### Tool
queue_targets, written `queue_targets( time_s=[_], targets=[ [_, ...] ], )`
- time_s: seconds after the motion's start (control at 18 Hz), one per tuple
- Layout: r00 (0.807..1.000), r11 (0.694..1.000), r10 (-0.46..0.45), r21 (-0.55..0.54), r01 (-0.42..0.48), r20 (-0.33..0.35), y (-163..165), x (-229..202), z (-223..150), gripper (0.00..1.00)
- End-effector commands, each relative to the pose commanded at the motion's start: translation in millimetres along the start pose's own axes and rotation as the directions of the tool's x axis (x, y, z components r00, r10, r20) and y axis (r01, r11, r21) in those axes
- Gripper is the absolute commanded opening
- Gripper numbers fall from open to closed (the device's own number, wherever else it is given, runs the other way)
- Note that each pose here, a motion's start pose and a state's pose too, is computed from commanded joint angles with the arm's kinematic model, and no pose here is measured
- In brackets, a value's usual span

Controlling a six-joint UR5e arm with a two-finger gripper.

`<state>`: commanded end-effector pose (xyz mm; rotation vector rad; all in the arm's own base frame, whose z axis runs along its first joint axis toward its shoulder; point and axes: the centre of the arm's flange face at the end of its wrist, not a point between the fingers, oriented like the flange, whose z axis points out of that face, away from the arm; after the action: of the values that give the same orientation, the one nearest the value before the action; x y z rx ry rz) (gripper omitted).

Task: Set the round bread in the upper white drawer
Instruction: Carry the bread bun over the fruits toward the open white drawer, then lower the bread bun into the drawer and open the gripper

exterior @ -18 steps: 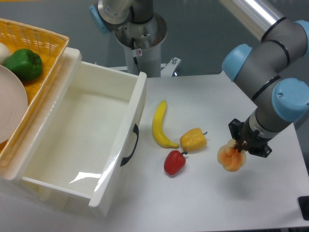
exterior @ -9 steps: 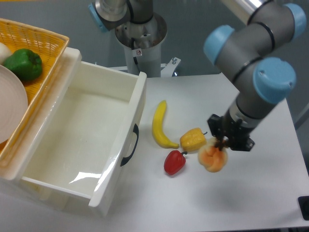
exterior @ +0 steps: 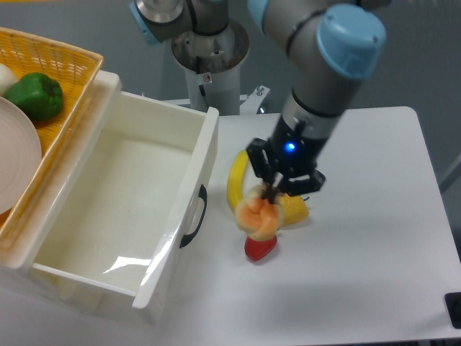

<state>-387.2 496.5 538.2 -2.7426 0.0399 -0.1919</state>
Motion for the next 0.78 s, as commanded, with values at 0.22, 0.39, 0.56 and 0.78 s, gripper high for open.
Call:
queue_targets(
  time_s=[0.22, 0.39, 0.56, 0.78],
  targets=[
    [1.000, 1.000, 0.007, -0.006, -0.007, -0.020, -16.3, 36.7, 8.4, 0.00],
    [0.998, 0.999, 0.043, -0.012, -0.043, -0.040, -33.2, 78.9, 30.5, 0.01],
    [0.996, 0.998, 0.056, -0.025, -0.057, -0.065, -38.0, 106.5, 48.2, 0.01],
    [0.993, 0.996, 0.065, -0.051, -0.070, -0.094, -36.1, 119.9, 67.6, 0.10]
  ],
)
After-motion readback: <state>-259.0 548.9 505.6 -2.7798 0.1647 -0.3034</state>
